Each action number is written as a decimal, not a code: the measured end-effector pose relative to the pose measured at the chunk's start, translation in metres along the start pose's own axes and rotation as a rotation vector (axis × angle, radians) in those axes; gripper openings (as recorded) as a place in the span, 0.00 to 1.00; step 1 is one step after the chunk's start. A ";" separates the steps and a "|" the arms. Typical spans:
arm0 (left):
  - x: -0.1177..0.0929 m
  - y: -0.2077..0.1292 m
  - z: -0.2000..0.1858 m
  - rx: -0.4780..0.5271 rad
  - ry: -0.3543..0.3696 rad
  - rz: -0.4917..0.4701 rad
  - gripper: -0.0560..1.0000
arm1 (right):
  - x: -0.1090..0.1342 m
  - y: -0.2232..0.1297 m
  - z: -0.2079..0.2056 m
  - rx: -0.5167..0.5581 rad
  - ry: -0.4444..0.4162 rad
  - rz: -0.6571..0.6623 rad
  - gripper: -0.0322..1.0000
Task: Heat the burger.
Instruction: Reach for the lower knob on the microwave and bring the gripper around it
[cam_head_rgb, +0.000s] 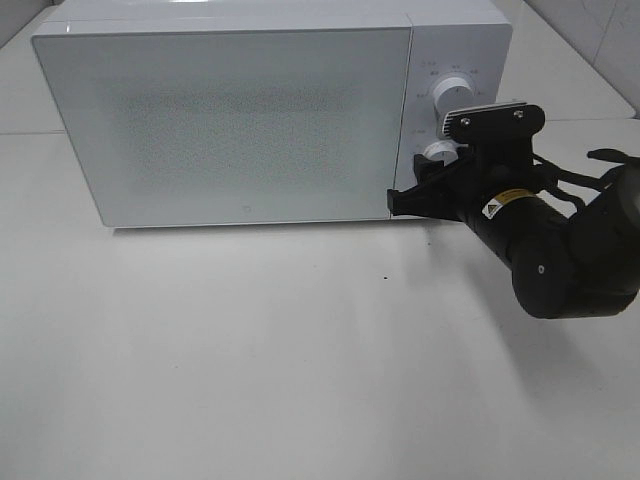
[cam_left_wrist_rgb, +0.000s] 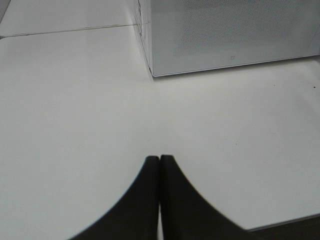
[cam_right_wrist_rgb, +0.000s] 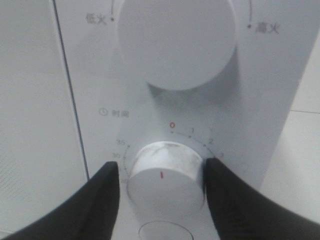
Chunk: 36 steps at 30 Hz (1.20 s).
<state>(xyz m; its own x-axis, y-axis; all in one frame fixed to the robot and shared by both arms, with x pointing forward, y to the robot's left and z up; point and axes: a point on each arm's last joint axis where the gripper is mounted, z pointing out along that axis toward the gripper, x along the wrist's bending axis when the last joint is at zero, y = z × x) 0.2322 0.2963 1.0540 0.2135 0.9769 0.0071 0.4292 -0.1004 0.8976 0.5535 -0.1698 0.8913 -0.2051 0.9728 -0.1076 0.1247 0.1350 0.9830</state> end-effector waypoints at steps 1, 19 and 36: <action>0.000 0.000 0.000 0.000 0.000 0.000 0.05 | 0.000 0.000 0.000 0.001 -0.004 0.002 0.50; 0.000 0.000 0.000 0.000 0.000 0.000 0.05 | 0.000 0.000 0.000 0.004 -0.004 0.098 0.45; 0.000 0.000 0.000 0.000 0.000 -0.001 0.05 | 0.000 0.000 0.000 -0.004 0.003 1.161 0.44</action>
<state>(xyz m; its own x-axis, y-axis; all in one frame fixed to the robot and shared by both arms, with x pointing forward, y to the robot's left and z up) 0.2322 0.2963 1.0540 0.2131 0.9770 0.0062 0.4294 -0.0994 0.8976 0.5535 -0.1700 0.8913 0.0286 0.5103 0.8595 0.2366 -0.8389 0.4902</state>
